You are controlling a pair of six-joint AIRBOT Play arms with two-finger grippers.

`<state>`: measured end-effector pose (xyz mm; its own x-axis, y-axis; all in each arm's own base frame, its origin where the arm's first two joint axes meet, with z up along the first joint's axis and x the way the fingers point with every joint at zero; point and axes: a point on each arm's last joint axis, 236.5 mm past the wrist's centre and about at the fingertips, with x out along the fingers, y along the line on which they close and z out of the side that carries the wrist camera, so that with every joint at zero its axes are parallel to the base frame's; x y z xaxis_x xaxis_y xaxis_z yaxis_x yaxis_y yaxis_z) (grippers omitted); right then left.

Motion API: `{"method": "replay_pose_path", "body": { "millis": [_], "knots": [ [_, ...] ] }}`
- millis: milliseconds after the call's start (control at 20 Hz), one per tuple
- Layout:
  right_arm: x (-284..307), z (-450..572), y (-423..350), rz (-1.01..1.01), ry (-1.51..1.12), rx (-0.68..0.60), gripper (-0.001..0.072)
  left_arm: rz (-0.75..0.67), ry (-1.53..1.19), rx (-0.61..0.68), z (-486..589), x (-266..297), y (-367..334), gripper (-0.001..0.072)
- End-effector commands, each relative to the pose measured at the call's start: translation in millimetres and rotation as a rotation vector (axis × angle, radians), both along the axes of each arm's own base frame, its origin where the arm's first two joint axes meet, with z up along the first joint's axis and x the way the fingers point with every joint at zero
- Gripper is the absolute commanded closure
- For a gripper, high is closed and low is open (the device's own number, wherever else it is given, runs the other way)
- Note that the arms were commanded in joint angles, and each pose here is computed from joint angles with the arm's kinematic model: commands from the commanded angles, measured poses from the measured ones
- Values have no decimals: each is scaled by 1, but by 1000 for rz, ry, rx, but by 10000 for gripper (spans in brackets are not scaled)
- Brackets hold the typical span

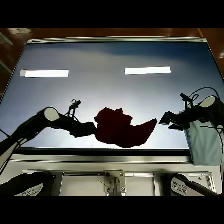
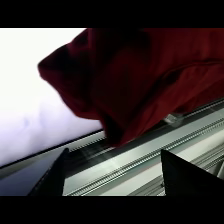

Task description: Fold the shirts.

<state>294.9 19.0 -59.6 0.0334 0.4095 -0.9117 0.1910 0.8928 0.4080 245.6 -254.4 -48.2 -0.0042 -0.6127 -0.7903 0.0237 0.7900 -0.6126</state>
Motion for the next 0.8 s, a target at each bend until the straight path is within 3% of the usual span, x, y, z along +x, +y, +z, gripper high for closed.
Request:
{"method": "replay_pose_path", "body": {
  "millis": [0, 100, 200, 250, 650, 700, 750],
  "knots": [
    [4, -18, 4, -26, 33, 39, 35, 88, -19, -62, -17, 3, -40, 40],
    [4, -24, 4, -29, 47, 42, 35, 112, 5, -70, -27, 2, -50, 63],
    [3, -31, 5, -29, 69, 47, 35, 127, 26, -75, -30, 3, -51, 585],
    [3, -34, 5, -32, 77, 51, 35, 134, 19, -75, -29, 6, -49, 649],
    [25, -68, 44, -85, 86, 106, 36, 62, -100, -129, 7, 33, -45, 667],
    [23, -75, 55, -60, 101, 102, 78, 37, -140, -133, 13, 36, -45, 668],
    [21, -80, 64, -33, 105, 95, 243, 24, -167, -136, 19, 39, -44, 668]
  ]
}}
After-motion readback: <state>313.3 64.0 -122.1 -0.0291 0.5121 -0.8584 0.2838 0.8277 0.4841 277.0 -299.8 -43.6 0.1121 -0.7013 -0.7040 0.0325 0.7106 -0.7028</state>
